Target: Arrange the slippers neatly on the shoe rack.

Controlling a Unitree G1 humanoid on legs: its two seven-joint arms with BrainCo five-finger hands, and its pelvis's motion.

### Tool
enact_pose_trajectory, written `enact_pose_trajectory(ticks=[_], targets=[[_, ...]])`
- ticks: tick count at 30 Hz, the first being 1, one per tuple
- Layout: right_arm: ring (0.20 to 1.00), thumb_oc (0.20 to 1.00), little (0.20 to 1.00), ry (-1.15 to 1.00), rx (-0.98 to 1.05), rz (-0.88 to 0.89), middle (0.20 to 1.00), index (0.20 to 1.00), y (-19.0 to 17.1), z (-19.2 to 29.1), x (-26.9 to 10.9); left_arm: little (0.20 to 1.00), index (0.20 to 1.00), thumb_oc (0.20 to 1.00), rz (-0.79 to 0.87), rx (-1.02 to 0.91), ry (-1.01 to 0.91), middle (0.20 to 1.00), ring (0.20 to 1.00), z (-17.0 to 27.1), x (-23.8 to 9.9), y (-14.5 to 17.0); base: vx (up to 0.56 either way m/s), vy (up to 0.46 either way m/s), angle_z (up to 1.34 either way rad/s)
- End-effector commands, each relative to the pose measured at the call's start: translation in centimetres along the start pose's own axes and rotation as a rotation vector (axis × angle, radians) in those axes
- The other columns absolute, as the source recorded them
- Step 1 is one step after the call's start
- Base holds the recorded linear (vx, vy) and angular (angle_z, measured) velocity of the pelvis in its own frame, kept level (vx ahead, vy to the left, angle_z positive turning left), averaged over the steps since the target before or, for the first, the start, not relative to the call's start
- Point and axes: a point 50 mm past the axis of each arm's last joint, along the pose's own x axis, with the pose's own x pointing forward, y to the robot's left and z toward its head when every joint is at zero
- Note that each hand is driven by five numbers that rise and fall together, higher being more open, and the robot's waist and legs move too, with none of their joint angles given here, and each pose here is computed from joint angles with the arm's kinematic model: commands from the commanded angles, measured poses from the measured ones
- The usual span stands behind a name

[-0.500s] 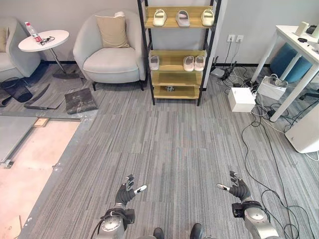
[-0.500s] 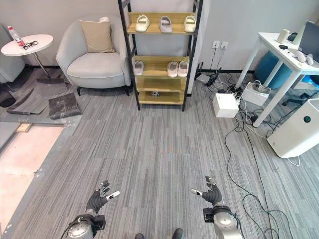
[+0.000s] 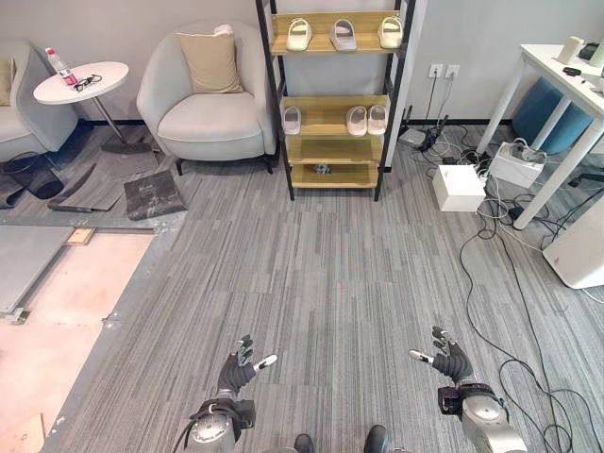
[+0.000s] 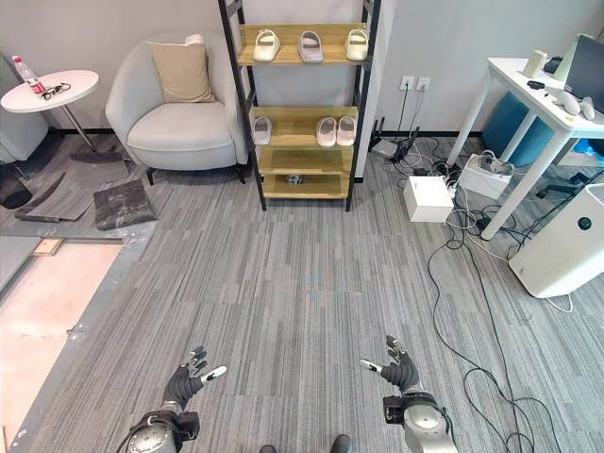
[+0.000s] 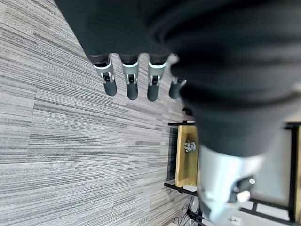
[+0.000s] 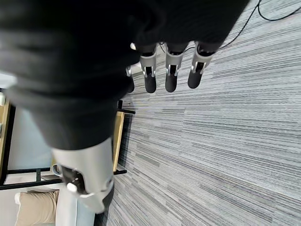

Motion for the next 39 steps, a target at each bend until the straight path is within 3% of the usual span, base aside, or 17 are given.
enact_pose_trajectory(ticks=[1,39], targets=[[1.0,1.0,1.0,-0.076,0.025,0.038,1.0,1.0,1.1,1.8,0.6,1.0,1.0,1.0,-0.007,0.013,-0.055,1.0,1.0,1.2,0.6,0.3,0.0,0.0,0.0],[1.0,1.0,1.0,-0.075,-0.015,0.095,1.0,1.0,2.4,1.9,0.6,1.0,1.0,1.0,0.059,0.029,-0.024,1.0,1.0,0.5,0.2,1.8,0.0,0.012,-0.02]])
